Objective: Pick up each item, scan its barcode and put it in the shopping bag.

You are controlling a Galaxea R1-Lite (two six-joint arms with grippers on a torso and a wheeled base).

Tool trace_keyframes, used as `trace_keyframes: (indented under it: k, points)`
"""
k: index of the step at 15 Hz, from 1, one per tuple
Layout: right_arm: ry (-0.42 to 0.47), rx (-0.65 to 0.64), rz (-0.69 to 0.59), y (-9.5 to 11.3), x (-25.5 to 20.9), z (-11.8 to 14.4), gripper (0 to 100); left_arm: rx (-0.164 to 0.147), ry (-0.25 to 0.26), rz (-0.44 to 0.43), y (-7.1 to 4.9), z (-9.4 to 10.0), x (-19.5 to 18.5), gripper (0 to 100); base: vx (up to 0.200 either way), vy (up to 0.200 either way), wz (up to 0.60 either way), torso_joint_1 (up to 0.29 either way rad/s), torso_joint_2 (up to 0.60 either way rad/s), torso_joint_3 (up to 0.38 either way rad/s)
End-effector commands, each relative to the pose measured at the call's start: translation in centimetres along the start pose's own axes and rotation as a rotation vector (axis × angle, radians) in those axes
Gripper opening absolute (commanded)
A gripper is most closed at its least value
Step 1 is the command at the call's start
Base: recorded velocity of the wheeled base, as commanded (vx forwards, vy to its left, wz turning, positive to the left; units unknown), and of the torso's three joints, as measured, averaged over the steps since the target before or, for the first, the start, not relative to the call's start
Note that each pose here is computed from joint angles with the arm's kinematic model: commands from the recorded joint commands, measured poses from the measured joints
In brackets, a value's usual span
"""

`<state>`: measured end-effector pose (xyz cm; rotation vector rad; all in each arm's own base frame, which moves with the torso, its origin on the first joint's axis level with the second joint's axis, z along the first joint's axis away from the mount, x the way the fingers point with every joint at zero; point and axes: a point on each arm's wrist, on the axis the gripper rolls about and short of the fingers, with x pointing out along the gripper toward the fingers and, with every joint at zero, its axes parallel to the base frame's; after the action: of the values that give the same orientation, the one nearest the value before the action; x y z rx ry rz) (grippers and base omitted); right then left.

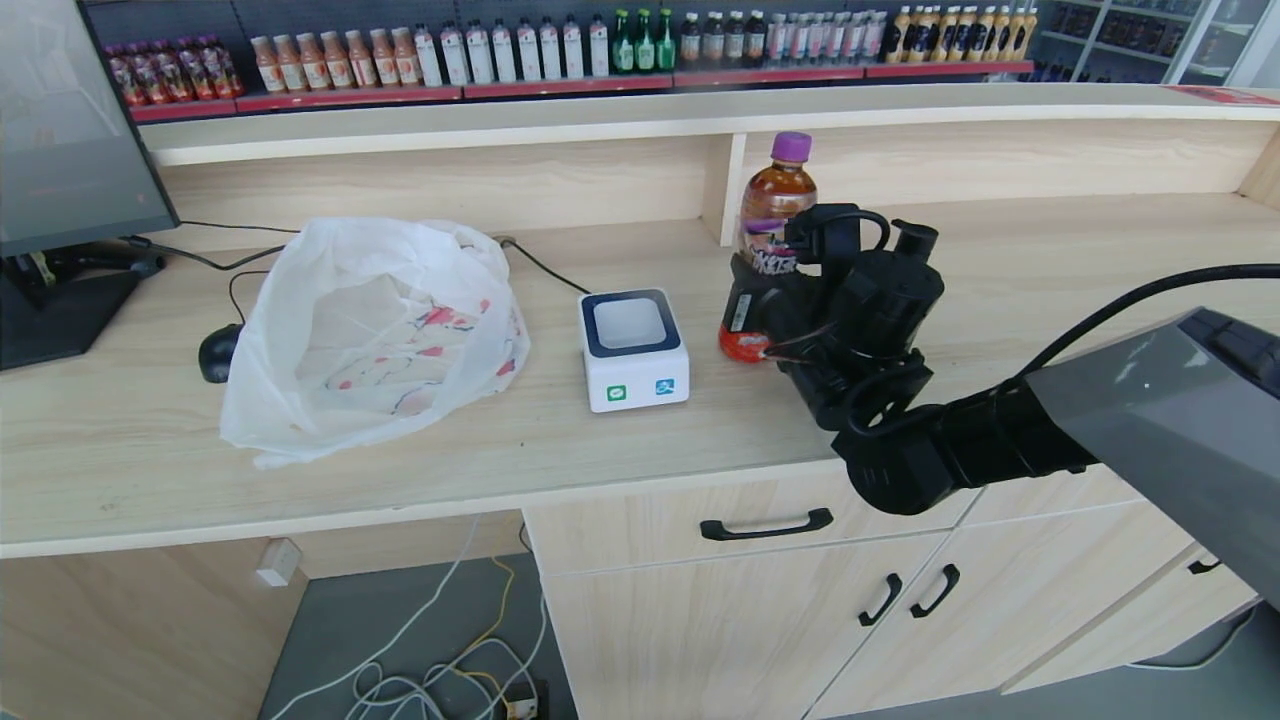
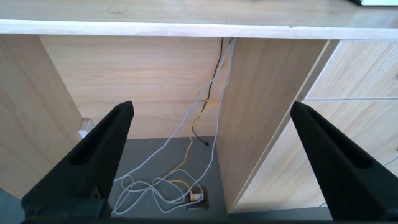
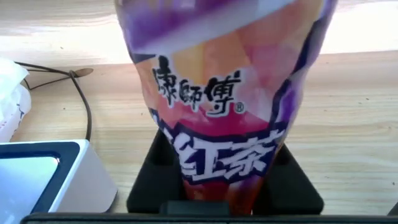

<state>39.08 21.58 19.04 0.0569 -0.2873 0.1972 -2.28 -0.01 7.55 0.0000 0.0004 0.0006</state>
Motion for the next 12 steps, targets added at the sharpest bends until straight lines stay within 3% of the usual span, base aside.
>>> trace_keyframes:
  k: [1,12]
  points:
    - [-0.001,0.001,0.002,0.06,-0.03,0.04,0,0.0,0.0,0.001,0.0,0.0,0.0,100,0.0,0.0,0.0,0.0,0.0,0.0]
    - [-0.034,0.013,-0.001,-0.02,-0.09,0.94,0,0.0,0.0,0.001,0.0,0.0,0.0,100,0.0,0.0,0.0,0.0,0.0,0.0]
